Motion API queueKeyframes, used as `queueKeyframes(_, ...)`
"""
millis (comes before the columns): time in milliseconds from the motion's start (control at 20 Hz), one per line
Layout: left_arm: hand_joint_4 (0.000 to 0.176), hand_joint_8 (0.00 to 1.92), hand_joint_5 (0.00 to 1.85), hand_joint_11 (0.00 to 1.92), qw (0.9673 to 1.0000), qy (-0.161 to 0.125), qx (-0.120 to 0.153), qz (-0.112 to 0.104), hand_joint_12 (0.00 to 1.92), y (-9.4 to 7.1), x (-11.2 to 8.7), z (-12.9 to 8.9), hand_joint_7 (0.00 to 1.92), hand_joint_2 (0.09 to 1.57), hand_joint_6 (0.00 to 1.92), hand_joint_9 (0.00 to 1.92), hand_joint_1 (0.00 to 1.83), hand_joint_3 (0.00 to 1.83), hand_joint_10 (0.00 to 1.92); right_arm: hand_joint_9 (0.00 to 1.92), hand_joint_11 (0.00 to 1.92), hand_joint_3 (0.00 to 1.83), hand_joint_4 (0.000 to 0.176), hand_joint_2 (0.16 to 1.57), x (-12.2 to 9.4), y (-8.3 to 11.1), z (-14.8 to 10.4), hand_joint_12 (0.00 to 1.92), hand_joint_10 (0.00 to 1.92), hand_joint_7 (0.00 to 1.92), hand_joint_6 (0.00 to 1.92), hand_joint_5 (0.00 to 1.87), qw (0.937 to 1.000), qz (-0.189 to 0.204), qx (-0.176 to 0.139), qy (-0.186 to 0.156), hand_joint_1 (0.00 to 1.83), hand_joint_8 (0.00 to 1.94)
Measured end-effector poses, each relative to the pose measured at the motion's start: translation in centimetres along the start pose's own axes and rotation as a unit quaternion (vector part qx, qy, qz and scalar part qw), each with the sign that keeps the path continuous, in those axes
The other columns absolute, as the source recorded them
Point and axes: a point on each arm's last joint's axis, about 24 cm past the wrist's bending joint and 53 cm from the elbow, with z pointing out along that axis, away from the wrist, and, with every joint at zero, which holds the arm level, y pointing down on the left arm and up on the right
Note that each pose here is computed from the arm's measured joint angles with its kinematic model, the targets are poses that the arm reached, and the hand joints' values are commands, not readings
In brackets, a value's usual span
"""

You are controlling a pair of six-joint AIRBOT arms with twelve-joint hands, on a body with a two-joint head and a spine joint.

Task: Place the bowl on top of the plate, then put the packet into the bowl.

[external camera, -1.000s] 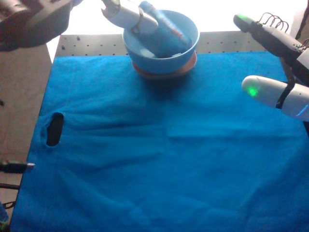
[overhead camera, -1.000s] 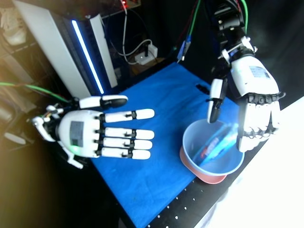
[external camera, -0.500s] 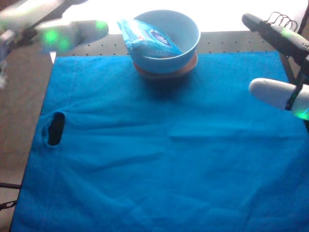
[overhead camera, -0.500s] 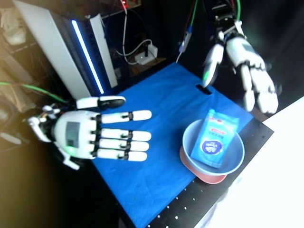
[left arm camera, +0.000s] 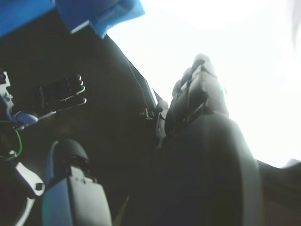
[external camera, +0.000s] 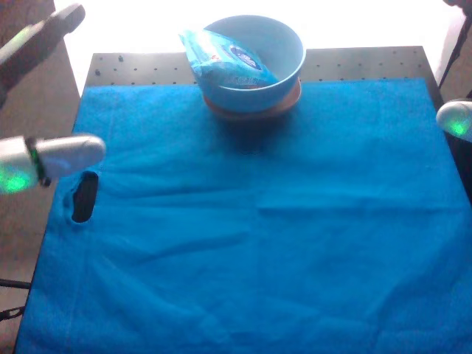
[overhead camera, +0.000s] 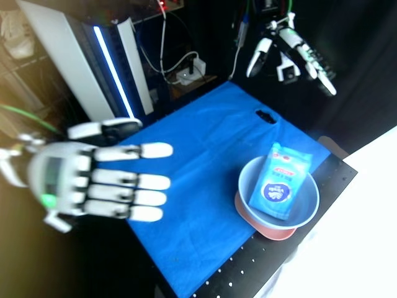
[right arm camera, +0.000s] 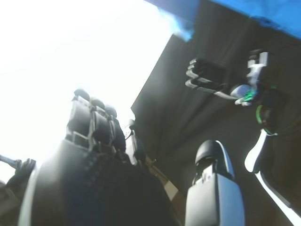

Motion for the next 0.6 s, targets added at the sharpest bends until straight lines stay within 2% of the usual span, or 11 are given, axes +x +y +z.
queueKeyframes(100, 0.176, 0.0, 0.0, 0.14, 0.9999, -0.008, 0.009, -0.005, 0.09, -0.5, -0.2, -0.4, 0.0, 0.83, 0.0, 0.06, 0.53, 0.0, 0.0, 0.0, 0.0, 0.0, 0.176, 0.91, 0.3, 0.2, -0.1, 0.0, 0.0, 0.0, 0.0, 0.0, 1.0, 0.004, -0.001, 0.003, 0.47, 0.0)
queueKeyframes(150, 0.166, 0.0, 0.0, 0.16, 0.9998, -0.014, 0.015, -0.006, 0.1, -1.0, -0.4, -0.6, 0.0, 0.86, 0.0, 0.04, 0.51, 0.0, 0.0, 0.0, 0.0, 0.0, 0.176, 0.91, 0.5, 0.4, -0.1, 0.0, 0.0, 0.0, 0.0, 0.0, 1.0, 0.002, -0.003, 0.008, 0.45, 0.0)
queueKeyframes(250, 0.164, 0.0, 0.0, 0.15, 0.9995, -0.019, 0.022, -0.006, 0.1, -1.4, -0.7, -1.1, 0.0, 0.87, 0.0, 0.04, 0.52, 0.01, 0.0, 0.0, 0.0, 0.0, 0.176, 0.93, 0.5, 0.6, -0.1, 0.0, 0.0, 0.0, 0.0, 0.0, 1.0, 0.003, -0.006, 0.006, 0.45, 0.0)
queueKeyframes(300, 0.176, 0.0, 0.0, 0.12, 0.9995, -0.02, 0.025, -0.006, 0.1, -1.5, -0.7, -1.4, 0.0, 0.89, 0.0, 0.02, 0.5, 0.01, 0.0, 0.0, 0.0, 0.0, 0.176, 0.93, 0.2, 0.5, -0.1, 0.0, 0.0, 0.0, 0.0, 0.0, 1.0, 0.003, -0.005, 0.002, 0.49, 0.0)
queueKeyframes(350, 0.17, 0.0, 0.0, 0.07, 0.9994, -0.02, 0.027, -0.006, 0.25, -1.6, -0.7, -1.4, 0.0, 0.9, 0.0, 0.03, 0.5, 0.0, 0.0, 0.0, 0.0, 0.01, 0.176, 0.94, 0.2, 0.5, -0.1, 0.0, 0.0, 0.0, 0.0, 0.0, 1.0, 0.004, -0.004, 0.002, 0.5, 0.0)
queueKeyframes(400, 0.153, 0.0, 0.0, 0.01, 0.9993, -0.025, 0.027, -0.01, 0.5, -1.7, -0.8, -1.5, 0.0, 0.89, 0.0, 0.05, 0.55, 0.01, 0.0, 0.0, 0.0, 0.01, 0.176, 0.94, 0.3, 0.5, -0.1, 0.0, 0.0, 0.0, 0.0, 0.0, 1.0, 0.005, -0.005, 0.002, 0.5, 0.0)
queueKeyframes(500, 0.155, 0.0, 0.0, 0.0, 0.9989, -0.029, 0.036, -0.011, 0.71, -2.1, -0.9, -1.6, 0.01, 0.88, 0.0, 0.11, 0.58, 0.0, 0.01, 0.0, 0.0, 0.0, 0.176, 0.94, 0.5, 0.6, -0.1, 0.0, 0.0, 0.0, 0.0, 0.0, 1.0, 0.006, -0.005, 0.004, 0.5, 0.0)
queueKeyframes(550, 0.142, 0.0, 0.0, 0.0, 0.9987, -0.03, 0.04, -0.01, 0.78, -2.4, -1.0, -1.7, 0.0, 0.91, 0.0, 0.11, 0.55, 0.01, 0.01, 0.0, 0.0, 0.0, 0.176, 0.94, 0.5, 0.6, -0.1, 0.0, 0.0, 0.0, 0.0, 0.0, 1.0, 0.006, -0.006, 0.004, 0.52, 0.0)
queueKeyframes(600, 0.138, 0.0, 0.0, 0.0, 0.9984, -0.033, 0.044, -0.01, 0.7, -2.6, -1.1, -1.7, 0.0, 0.94, 0.0, 0.09, 0.57, 0.0, 0.01, 0.0, 0.0, 0.0, 0.176, 0.94, 0.4, 0.7, -0.1, 0.0, 0.0, 0.0, 0.0, 0.0, 1.0, 0.006, -0.008, 0.003, 0.53, 0.0)
